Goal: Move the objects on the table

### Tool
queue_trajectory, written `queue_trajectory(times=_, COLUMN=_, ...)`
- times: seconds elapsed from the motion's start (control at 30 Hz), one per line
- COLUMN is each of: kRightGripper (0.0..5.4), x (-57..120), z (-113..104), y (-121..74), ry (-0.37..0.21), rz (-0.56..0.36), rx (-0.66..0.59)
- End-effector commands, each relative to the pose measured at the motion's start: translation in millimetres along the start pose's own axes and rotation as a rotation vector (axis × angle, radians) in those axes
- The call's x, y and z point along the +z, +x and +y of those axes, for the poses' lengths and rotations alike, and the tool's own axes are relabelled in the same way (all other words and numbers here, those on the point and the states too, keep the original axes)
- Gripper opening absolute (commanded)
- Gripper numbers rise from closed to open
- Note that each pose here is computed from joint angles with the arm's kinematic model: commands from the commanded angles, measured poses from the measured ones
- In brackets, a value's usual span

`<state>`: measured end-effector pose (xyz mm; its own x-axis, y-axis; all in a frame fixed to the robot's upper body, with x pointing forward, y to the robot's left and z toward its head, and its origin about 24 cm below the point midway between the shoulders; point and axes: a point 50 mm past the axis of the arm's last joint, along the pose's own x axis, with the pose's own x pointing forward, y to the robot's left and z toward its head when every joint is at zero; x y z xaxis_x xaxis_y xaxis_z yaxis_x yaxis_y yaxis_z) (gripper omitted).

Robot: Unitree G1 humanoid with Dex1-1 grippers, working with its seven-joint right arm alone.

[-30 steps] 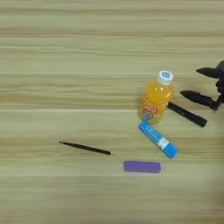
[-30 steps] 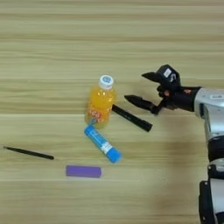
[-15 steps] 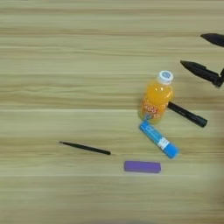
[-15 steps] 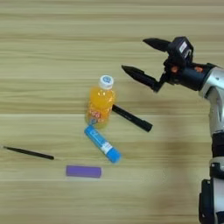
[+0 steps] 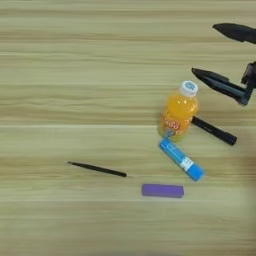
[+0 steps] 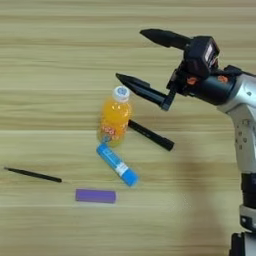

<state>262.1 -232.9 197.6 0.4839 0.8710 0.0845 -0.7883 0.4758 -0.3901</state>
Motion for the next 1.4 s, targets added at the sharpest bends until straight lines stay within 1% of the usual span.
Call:
queue_trajectory(times=0.03, kRightGripper=5.37, x=1.7, z=-11.7, y=-0.1, ry=-0.001, rz=0.006, rx=-0.026)
queue_trajectory(times=0.13, kRightGripper=5.37, x=-14.6, z=-15.8, y=0.9, ry=0.066, rz=0.034, rx=-0.047)
queue_trajectory(times=0.23, kRightGripper=5.37, x=-27.2, z=-14.2, y=3.6, ry=0.098, rz=0.06, rx=-0.035)
queue_trajectory(times=0.37, kRightGripper=5.37, x=-40.5, z=-9.3, y=6.5, ry=0.108, rz=0.114, rx=-0.009)
queue_trajectory(times=0.47, kRightGripper=5.37, x=-58.5, z=-0.7, y=11.0, ry=0.126, rz=0.197, rx=0.027)
queue_trajectory(times=0.53, kRightGripper=5.37, x=-66.6, z=-1.4, y=12.9, ry=0.131, rz=0.24, rx=0.011)
queue_trajectory(times=0.63, kRightGripper=5.37, x=-73.5, z=-5.2, y=13.3, ry=0.124, rz=0.285, rx=-0.023)
queue_trajectory(times=0.73, kRightGripper=5.37, x=-77.4, z=-3.0, y=13.6, ry=0.126, rz=0.311, rx=-0.008)
queue_trajectory(times=0.77, kRightGripper=5.29, x=-78.4, z=-2.3, y=14.0, ry=0.126, rz=0.315, rx=-0.006)
queue_trajectory(times=0.93, kRightGripper=4.55, x=-79.5, z=-1.4, y=15.2, ry=0.128, rz=0.309, rx=-0.006)
queue_trajectory(times=1.03, kRightGripper=4.21, x=-79.0, z=-1.6, y=15.2, ry=0.128, rz=0.307, rx=-0.009)
queue_trajectory(times=1.07, kRightGripper=4.0, x=-79.1, z=-1.8, y=15.2, ry=0.129, rz=0.308, rx=-0.011)
queue_trajectory(times=1.17, kRightGripper=3.7, x=-78.8, z=-2.6, y=15.4, ry=0.132, rz=0.309, rx=-0.013)
queue_trajectory(times=1.4, kRightGripper=3.63, x=-72.4, z=-0.1, y=23.2, ry=0.126, rz=0.276, rx=0.009)
